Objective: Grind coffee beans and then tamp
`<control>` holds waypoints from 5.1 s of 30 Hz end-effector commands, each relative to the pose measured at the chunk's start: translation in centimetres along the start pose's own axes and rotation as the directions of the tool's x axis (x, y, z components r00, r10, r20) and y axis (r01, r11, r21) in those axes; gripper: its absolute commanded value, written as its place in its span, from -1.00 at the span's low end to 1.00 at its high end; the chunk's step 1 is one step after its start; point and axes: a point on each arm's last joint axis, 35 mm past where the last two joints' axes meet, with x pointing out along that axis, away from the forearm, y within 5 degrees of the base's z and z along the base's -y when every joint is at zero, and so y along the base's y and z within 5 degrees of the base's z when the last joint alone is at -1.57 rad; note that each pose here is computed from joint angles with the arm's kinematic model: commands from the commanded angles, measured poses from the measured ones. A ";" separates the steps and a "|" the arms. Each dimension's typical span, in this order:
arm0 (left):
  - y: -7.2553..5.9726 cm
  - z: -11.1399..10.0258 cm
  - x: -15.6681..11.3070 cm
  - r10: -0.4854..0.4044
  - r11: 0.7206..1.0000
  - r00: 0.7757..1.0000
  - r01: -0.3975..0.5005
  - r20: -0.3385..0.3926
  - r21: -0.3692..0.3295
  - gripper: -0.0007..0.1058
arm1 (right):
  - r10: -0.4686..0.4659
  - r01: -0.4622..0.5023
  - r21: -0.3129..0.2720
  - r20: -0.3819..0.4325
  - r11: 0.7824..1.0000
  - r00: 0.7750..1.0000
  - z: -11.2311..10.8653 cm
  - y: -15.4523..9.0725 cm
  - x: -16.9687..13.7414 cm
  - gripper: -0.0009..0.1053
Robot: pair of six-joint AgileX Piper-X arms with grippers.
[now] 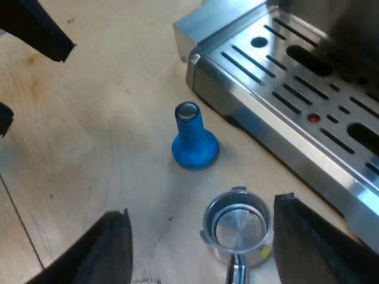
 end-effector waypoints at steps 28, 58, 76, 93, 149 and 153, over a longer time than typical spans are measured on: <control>-0.1 0.6 -0.2 0.006 1.000 0.999 -0.007 0.043 0.013 0.30 | 0.018 -0.009 -0.055 0.153 0.998 0.988 -5.4 1.4 5.6 0.03; 2.1 2.0 6.9 0.179 0.980 0.977 -0.187 -0.119 -0.060 0.30 | 0.009 0.001 -0.051 0.188 0.999 0.982 -5.2 1.3 6.6 0.03; 4.9 3.5 9.9 0.231 0.949 0.958 -0.261 -0.169 -0.178 0.30 | 0.009 0.001 -0.051 0.188 0.999 0.982 -5.2 1.3 6.6 0.03; 6.5 2.7 12.4 0.163 0.950 0.949 -0.225 -0.270 -0.216 0.30 | 0.009 -0.004 -0.029 0.188 1.000 0.982 -5.2 1.3 6.6 0.03; 6.0 3.2 11.1 0.154 0.963 0.961 -0.197 -0.230 -0.182 -0.98 | 0.009 -0.036 0.142 0.188 0.989 0.982 -5.2 1.3 6.6 0.03; 5.4 3.6 9.3 0.172 0.963 0.966 -0.206 -0.192 -0.172 -0.98 | 0.009 -0.031 0.113 0.188 0.993 0.982 -5.2 1.3 6.6 0.03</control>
